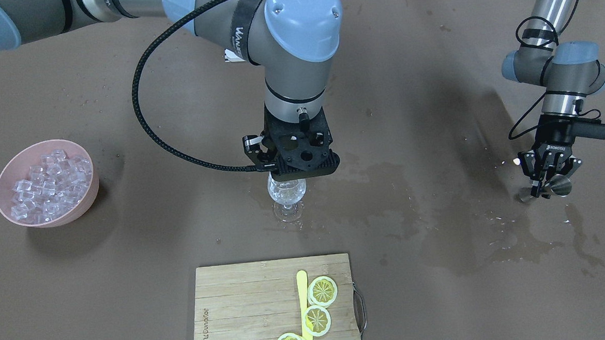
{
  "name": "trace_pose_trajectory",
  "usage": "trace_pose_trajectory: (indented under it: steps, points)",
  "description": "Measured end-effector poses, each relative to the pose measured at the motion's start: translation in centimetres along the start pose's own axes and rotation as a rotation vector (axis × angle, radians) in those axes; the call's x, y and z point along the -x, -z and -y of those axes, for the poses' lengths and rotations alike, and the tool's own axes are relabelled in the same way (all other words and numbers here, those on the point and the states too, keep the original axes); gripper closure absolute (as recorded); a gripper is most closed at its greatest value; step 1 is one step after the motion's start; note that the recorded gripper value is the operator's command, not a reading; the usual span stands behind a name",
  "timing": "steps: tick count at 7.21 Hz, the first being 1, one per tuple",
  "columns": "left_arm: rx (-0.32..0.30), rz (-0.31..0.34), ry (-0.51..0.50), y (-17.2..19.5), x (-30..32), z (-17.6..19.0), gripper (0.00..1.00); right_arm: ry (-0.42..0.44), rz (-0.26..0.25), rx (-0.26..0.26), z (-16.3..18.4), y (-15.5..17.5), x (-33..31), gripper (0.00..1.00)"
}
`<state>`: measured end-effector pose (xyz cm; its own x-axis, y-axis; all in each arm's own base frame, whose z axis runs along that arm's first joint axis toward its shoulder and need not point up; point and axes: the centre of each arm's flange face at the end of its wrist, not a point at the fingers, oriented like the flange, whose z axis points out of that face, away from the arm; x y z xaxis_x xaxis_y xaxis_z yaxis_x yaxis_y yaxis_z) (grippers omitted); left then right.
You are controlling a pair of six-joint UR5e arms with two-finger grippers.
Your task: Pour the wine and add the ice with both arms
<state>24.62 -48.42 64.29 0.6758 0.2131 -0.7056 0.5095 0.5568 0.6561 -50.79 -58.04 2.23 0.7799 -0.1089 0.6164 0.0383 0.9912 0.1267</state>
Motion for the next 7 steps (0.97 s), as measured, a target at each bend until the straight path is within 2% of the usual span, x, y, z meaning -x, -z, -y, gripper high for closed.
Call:
trace_pose_trajectory:
  steps: [2,4,5,6,7]
  points:
    - [-0.005,-0.003,-0.004,0.1,0.1,0.0,0.62,0.001,0.003,-0.006,0.1,0.4,-0.2,0.03]
    - [-0.008,-0.002,-0.006,0.1,0.1,0.0,0.57,-0.029,0.011,-0.027,2.4,2.3,-3.4,0.00]
    - [-0.009,-0.003,-0.006,0.1,0.1,0.0,0.40,-0.039,0.016,-0.033,3.8,3.3,-6.4,0.00]
    - [-0.010,-0.002,-0.007,0.1,0.1,0.0,0.01,-0.041,0.021,-0.036,4.5,3.3,-10.3,0.00]
    - [-0.011,-0.003,-0.007,0.1,0.1,0.1,0.01,-0.032,0.029,-0.034,4.3,2.5,-14.9,0.00]
